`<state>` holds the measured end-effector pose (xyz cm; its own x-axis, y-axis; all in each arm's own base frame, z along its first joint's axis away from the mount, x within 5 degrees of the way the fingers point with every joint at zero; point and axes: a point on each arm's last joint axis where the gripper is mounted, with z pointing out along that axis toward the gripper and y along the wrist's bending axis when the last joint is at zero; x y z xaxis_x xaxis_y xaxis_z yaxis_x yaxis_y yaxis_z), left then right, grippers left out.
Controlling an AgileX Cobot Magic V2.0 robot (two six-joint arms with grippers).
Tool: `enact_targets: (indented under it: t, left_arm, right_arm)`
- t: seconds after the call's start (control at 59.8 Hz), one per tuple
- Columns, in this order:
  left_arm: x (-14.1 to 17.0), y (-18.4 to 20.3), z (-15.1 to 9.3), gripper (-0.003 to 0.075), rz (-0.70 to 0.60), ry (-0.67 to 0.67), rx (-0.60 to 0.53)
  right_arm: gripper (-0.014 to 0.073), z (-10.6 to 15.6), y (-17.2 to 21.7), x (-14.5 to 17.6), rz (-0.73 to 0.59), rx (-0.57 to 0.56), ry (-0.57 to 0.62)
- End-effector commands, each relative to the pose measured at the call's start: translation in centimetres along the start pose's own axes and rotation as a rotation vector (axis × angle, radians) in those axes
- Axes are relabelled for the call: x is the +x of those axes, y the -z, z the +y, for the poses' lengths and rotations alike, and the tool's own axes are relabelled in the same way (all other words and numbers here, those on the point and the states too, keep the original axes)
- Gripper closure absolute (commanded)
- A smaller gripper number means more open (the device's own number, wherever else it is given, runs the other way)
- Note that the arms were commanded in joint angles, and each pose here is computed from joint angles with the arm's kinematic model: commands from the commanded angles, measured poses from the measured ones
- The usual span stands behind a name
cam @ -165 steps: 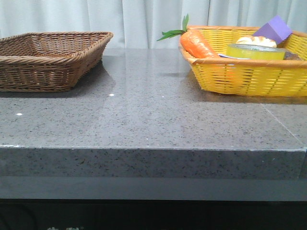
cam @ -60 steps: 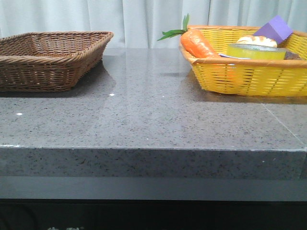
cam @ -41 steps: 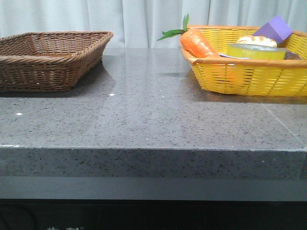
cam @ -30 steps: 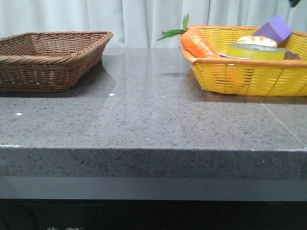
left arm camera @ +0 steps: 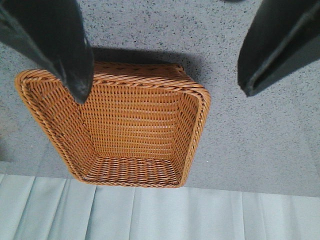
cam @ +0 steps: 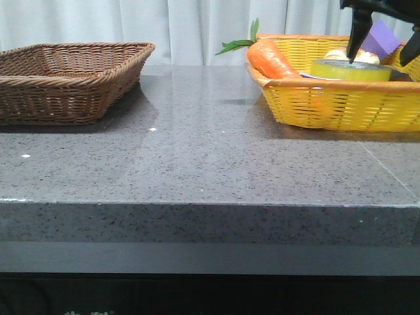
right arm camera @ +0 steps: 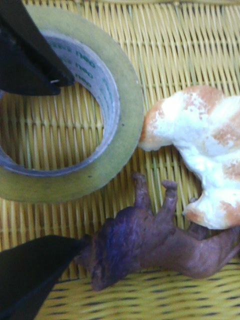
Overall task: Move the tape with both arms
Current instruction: 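Reach the right gripper into the yellow basket and grasp the tape roll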
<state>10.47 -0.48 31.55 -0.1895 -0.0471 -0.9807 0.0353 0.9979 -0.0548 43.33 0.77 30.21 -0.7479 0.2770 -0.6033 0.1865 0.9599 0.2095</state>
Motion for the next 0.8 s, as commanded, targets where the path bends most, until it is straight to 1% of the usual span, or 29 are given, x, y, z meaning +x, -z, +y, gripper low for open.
enact_targets:
  t: [0.0, 0.201, 0.251, 0.301, 0.485, 0.535, 0.586, 0.653, 0.786]
  left_arm:
    - [-1.8, 0.1, -0.1, 0.0134, -0.104, 0.008, 0.004]
    - [-1.8, 0.1, -0.1, 0.0134, -0.104, 0.008, 0.004]
    - [-1.8, 0.1, -0.1, 0.0134, -0.104, 0.008, 0.004]
    - [-1.8, 0.1, -0.1, 0.0134, -0.104, 0.008, 0.004]
    - [-1.8, 0.1, -0.1, 0.0134, -0.104, 0.008, 0.004]
    - [-1.8, 0.1, -0.1, 0.0134, -0.104, 0.008, 0.004]
    - [-1.8, 0.1, -0.1, 0.0134, -0.104, 0.008, 0.004]
    - [-1.8, 0.1, -0.1, 0.0134, -0.104, 0.008, 0.004]
    - [-1.8, 0.1, -0.1, 0.0134, -0.104, 0.008, 0.004]
  right_arm:
    - [0.0004, 0.6, 2.6, -1.8, -0.115, -0.024, 0.006]
    - [0.0006, 0.2, 0.9, -1.2, -0.061, 0.007, 0.019]
    - [0.0025, 0.1, 0.6, -1.1, -0.045, 0.011, 0.019]
    - [0.0067, 0.1, 0.6, -1.0, -0.039, 0.013, 0.019]
    - [0.0335, 0.1, 0.6, -0.9, -0.031, 0.015, 0.02]
    - [0.0384, 0.1, 0.6, -0.9, -0.03, 0.015, 0.02]
    - [0.0426, 0.1, 0.7, -1.0, -0.032, 0.015, 0.02]
    - [0.0459, 0.1, 0.8, -1.0, -0.037, 0.014, 0.02]
    - [0.0475, 0.3, 1.8, -1.4, -0.067, 0.006, 0.021]
